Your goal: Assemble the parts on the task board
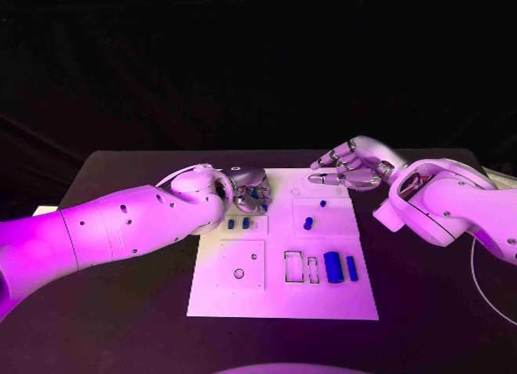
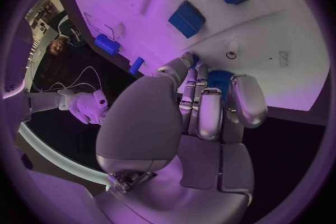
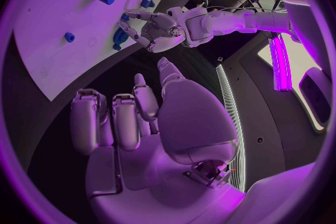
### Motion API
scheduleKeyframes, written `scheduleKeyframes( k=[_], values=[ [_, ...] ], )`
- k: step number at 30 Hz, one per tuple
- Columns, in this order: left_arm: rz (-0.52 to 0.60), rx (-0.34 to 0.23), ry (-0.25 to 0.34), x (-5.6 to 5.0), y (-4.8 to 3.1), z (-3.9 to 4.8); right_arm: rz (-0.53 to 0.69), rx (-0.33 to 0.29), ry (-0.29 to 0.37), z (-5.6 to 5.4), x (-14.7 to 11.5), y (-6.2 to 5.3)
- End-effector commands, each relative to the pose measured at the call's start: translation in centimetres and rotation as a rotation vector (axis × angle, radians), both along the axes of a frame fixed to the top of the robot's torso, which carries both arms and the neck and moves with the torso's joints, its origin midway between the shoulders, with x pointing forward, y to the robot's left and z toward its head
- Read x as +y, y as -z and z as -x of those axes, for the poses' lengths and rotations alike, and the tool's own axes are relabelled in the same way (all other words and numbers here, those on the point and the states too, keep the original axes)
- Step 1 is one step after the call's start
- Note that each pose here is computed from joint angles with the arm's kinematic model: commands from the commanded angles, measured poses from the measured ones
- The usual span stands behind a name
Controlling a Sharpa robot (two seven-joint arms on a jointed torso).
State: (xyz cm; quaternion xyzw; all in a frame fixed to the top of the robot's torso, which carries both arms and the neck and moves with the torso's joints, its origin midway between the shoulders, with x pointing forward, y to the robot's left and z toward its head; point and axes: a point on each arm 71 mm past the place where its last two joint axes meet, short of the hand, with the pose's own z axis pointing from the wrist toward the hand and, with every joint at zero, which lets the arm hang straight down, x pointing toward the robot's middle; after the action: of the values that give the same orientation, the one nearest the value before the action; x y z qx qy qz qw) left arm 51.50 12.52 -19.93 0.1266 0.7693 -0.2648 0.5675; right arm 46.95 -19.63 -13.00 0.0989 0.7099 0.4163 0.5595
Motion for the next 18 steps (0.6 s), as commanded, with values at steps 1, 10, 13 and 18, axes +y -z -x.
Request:
scheduleKeyframes(
  k=[1,10,13,18],
  values=[
    [-0.045,0.028,-0.006,-0.04,0.37,0.09,0.003,0.002,-0.017,0.07,0.15,0.06],
    [-0.049,0.034,-0.002,-0.13,0.42,0.12,0.003,0.002,-0.018,0.08,0.20,0.07],
    [-0.044,0.031,0.007,-0.30,0.37,0.17,0.002,0.002,-0.019,0.08,0.22,0.08],
    [-0.032,0.028,0.020,-0.54,0.30,0.23,0.002,0.002,-0.020,0.09,0.26,0.08]
  ],
)
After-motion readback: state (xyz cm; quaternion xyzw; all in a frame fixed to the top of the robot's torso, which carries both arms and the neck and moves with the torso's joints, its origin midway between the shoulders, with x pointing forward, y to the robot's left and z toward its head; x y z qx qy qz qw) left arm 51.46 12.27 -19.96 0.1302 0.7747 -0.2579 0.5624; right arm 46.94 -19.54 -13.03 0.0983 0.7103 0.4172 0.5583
